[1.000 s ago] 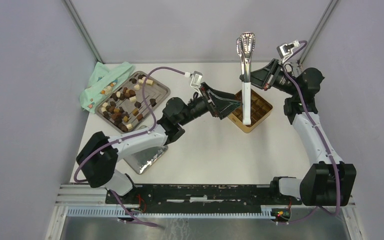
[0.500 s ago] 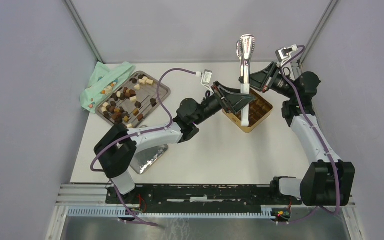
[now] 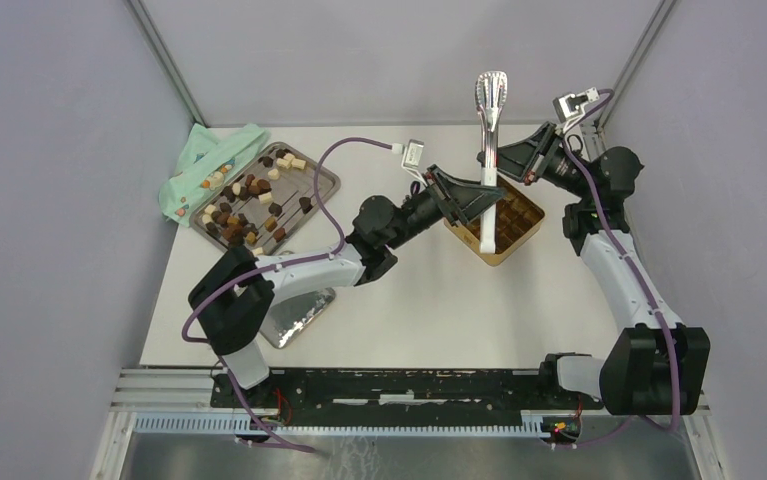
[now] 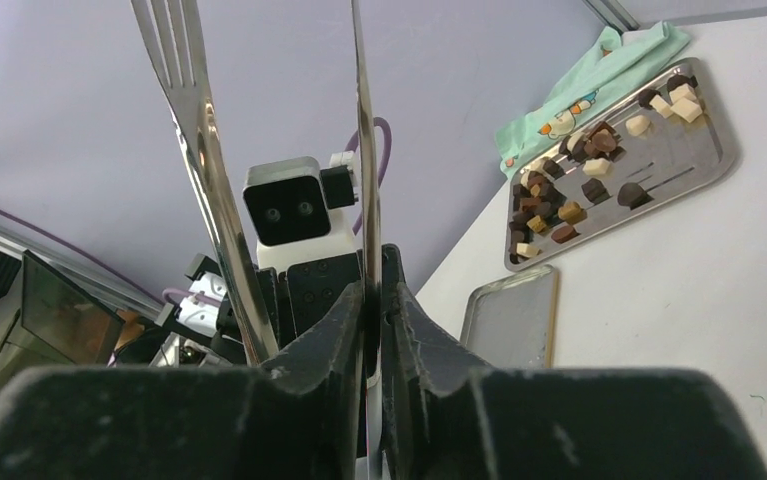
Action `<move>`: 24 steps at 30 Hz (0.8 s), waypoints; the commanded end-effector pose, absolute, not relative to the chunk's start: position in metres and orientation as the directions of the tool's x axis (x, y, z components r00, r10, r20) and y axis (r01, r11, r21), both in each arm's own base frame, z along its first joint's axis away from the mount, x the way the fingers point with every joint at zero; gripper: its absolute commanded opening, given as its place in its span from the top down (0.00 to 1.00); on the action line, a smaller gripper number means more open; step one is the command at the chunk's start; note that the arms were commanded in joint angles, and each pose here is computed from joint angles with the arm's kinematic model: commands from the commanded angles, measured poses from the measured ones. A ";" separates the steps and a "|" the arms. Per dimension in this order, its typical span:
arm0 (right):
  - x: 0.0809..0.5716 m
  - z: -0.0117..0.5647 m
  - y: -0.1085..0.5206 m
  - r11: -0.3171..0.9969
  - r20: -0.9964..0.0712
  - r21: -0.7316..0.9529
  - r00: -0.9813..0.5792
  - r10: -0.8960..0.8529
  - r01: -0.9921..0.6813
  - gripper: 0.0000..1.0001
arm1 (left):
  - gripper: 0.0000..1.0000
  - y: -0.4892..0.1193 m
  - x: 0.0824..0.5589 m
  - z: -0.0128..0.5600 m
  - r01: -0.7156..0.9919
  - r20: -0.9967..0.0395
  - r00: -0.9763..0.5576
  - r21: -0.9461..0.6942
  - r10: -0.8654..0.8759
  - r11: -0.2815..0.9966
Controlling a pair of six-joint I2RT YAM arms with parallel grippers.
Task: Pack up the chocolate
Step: Pick up the clamp from the center of the board.
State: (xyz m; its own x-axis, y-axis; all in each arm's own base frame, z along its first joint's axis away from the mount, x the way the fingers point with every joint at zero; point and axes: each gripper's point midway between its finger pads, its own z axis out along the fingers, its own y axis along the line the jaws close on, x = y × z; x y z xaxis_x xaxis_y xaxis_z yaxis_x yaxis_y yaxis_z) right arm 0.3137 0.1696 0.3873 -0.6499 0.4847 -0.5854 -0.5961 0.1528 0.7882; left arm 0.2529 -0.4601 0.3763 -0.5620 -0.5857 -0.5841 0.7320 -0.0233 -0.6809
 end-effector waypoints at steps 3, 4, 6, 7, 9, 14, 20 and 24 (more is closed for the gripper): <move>0.311 0.410 0.164 0.174 -0.659 0.712 -0.563 0.499 -0.680 0.72 | 0.56 -0.447 0.233 0.406 0.776 -0.579 -0.553 -0.620 -0.599 -0.117; 0.313 0.413 0.162 0.180 -0.666 0.704 -0.553 0.500 -0.687 0.71 | 0.56 -0.446 0.230 0.406 0.778 -0.583 -0.556 -0.616 -0.592 -0.124; 0.316 0.418 0.160 0.186 -0.681 0.688 -0.536 0.498 -0.702 0.66 | 0.56 -0.445 0.225 0.405 0.777 -0.590 -0.570 -0.613 -0.572 -0.142; 0.317 0.421 0.159 0.188 -0.691 0.678 -0.527 0.495 -0.711 0.64 | 0.56 -0.444 0.224 0.405 0.774 -0.590 -0.578 -0.615 -0.563 -0.150; 0.319 0.426 0.159 0.194 -0.711 0.655 -0.509 0.486 -0.730 0.63 | 0.56 -0.444 0.220 0.403 0.768 -0.593 -0.596 -0.617 -0.542 -0.169; 0.320 0.429 0.160 0.203 -0.727 0.640 -0.499 0.472 -0.741 0.73 | 0.55 -0.443 0.217 0.402 0.762 -0.596 -0.611 -0.622 -0.521 -0.181; 0.319 0.416 0.158 0.210 -0.667 0.712 -0.551 0.501 -0.671 1.00 | 0.35 -0.443 0.224 0.409 0.753 -0.573 -0.614 -0.632 -0.543 -0.184; 0.319 0.409 0.157 0.220 -0.633 0.747 -0.572 0.521 -0.627 1.00 | 0.23 -0.446 0.230 0.415 0.745 -0.525 -0.611 -0.634 -0.592 -0.208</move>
State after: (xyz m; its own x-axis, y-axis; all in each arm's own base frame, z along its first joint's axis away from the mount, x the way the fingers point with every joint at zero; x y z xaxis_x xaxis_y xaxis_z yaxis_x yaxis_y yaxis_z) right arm 0.3262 0.1590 0.4013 -0.5935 0.4950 -0.6346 -0.6306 0.2039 0.7488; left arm 0.2304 -0.4555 0.3721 -0.6286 -0.4963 -0.5987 0.7323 -0.1186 -0.6706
